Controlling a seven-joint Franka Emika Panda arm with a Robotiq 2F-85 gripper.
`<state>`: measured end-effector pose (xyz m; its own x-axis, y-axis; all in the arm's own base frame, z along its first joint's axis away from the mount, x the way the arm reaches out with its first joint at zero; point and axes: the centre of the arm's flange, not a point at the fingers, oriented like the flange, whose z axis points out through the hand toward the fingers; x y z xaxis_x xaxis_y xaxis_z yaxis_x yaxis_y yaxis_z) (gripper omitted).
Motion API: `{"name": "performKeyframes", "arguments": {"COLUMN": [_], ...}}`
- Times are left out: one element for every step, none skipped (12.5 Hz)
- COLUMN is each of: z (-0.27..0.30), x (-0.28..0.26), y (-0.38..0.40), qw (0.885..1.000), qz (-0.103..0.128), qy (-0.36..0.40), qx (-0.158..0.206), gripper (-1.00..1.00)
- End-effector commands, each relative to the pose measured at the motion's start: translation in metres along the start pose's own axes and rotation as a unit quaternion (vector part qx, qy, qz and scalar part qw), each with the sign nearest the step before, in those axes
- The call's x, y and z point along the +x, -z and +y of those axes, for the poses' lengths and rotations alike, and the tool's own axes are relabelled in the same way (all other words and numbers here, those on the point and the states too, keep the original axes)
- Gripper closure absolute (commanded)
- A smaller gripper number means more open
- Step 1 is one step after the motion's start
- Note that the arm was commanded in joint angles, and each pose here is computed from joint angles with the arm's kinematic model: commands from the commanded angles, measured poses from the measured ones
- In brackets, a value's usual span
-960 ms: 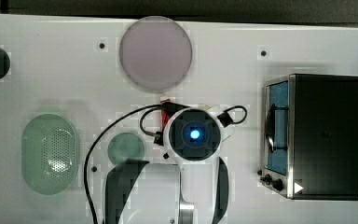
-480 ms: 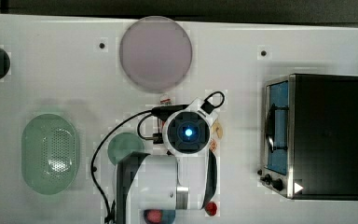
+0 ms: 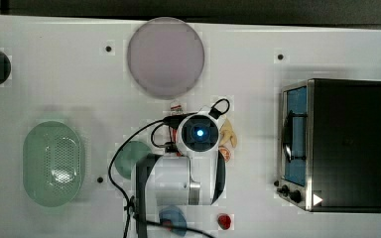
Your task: Pick Ketchup from the table and place it in strainer.
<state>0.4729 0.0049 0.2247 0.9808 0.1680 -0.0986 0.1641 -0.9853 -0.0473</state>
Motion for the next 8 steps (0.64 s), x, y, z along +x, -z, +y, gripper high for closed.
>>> {"name": "performKeyframes", "arguments": {"z": [0.004, 0.003, 0.002, 0.002, 0.003, 0.003, 0.003, 0.003], "x": [0.01, 0.011, 0.011, 0.011, 0.011, 0.012, 0.012, 0.012], "y": [-0.013, -0.024, -0.034, -0.042, -0.05, -0.055, -0.059, -0.062], "qw": [0.999, 0.999, 0.999, 0.999, 0.999, 0.999, 0.999, 0.999], "qz": [0.036, 0.036, 0.035, 0.034, 0.035, 0.04, 0.044, 0.044], "qy": [0.025, 0.028, 0.028, 0.027, 0.026, 0.026, 0.026, 0.026], "qx": [-0.007, -0.007, -0.005, -0.003, -0.002, -0.002, -0.002, -0.001], "gripper": [-1.0, -1.0, -1.0, -1.0, -1.0, -1.0, -0.92, -0.68]}}
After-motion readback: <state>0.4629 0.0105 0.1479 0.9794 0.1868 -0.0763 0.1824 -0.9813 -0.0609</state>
